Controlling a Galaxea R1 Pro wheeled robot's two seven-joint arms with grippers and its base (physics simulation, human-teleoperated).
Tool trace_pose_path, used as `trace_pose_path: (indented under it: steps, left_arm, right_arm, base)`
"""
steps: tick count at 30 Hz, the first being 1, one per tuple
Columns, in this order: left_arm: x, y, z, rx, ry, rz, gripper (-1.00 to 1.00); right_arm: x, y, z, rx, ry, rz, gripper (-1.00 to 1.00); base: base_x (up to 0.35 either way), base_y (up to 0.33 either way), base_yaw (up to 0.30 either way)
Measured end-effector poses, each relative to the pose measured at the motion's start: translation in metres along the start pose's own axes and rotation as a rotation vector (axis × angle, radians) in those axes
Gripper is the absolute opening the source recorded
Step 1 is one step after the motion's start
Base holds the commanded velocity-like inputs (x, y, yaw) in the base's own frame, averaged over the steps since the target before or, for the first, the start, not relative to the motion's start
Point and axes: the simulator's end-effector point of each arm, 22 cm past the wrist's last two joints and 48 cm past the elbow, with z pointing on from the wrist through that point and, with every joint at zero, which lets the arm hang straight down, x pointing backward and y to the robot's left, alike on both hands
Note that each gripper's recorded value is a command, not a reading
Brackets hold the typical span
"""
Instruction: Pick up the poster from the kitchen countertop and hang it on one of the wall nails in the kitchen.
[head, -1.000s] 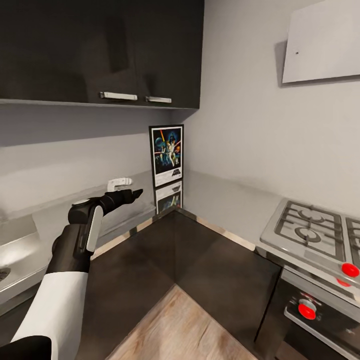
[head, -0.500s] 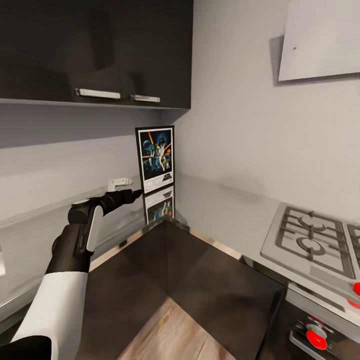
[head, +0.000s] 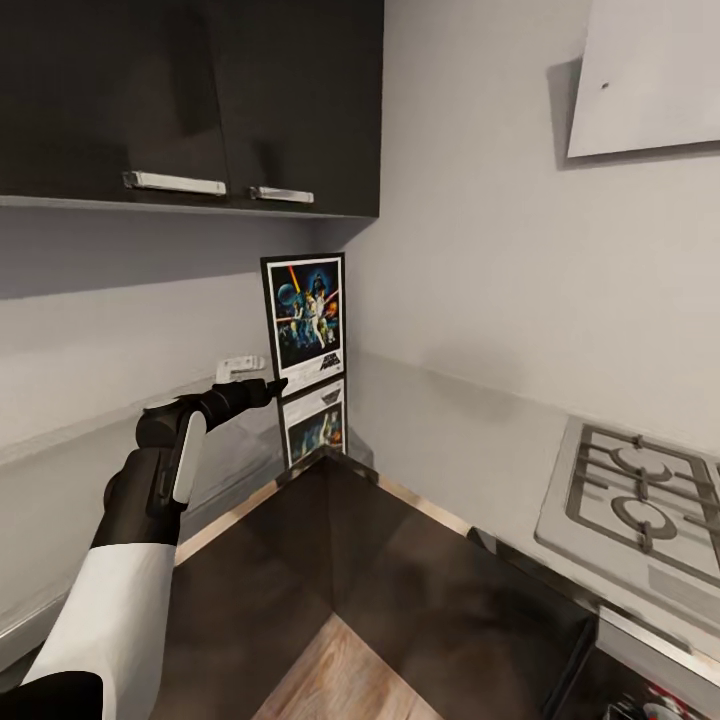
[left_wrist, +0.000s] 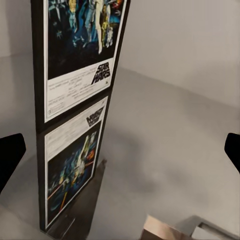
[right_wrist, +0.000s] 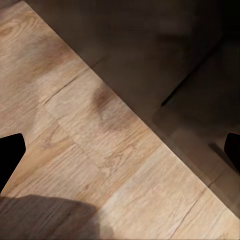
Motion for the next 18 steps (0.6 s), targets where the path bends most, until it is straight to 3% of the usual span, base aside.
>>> trace_pose_path:
  steps: [18]
  left_arm:
    - [0.0005, 0.0006, 0.0002, -0.001, 0.001, -0.001, 1.00]
  right_arm:
    - [0.0005, 0.0049, -0.0002, -0.005, 0.003, 0.004, 1.00]
  base:
    - [0.064, 0.000, 0.000]
